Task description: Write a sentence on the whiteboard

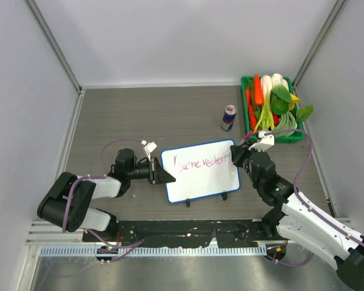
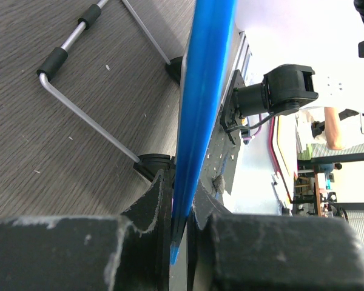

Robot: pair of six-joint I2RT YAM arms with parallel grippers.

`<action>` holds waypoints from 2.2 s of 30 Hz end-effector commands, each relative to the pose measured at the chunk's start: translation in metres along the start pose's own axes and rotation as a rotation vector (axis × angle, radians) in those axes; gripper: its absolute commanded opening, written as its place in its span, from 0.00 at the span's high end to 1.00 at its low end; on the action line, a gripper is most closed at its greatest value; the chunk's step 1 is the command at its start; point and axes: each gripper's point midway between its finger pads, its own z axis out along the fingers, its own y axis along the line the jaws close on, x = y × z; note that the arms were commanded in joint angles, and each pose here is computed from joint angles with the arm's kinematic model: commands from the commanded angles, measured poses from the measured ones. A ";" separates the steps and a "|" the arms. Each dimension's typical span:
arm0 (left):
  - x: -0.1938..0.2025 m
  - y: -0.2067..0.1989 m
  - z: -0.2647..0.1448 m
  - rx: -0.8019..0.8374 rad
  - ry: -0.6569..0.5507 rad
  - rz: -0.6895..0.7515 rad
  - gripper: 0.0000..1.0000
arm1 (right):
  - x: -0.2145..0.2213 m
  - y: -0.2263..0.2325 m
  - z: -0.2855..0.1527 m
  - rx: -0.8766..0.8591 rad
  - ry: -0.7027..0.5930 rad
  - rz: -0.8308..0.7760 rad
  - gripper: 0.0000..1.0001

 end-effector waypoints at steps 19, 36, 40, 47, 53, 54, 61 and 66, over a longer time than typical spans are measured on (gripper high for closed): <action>0.006 0.022 0.000 -0.096 -0.002 -0.065 1.00 | -0.022 0.005 0.009 0.024 -0.069 0.011 0.99; 0.006 0.021 0.000 -0.095 -0.003 -0.062 1.00 | -0.016 -0.011 0.007 0.086 -0.061 -0.030 0.99; 0.006 0.021 0.000 -0.095 -0.001 -0.063 1.00 | -0.014 -0.012 0.009 0.097 -0.057 -0.033 0.99; 0.006 0.021 0.000 -0.093 -0.003 -0.061 1.00 | -0.010 -0.018 0.011 0.123 -0.052 -0.040 0.99; 0.006 0.022 0.000 -0.096 -0.003 -0.063 1.00 | -0.007 -0.017 0.013 0.117 -0.041 -0.043 0.99; 0.006 0.021 0.000 -0.094 -0.002 -0.062 1.00 | -0.007 -0.016 0.013 0.113 -0.041 -0.041 0.99; 0.006 0.021 0.000 -0.094 -0.002 -0.062 1.00 | -0.004 -0.007 0.013 0.058 -0.027 -0.038 0.99; 0.006 0.021 0.000 -0.095 -0.003 -0.062 1.00 | 0.002 -0.006 0.011 0.041 -0.008 -0.041 0.99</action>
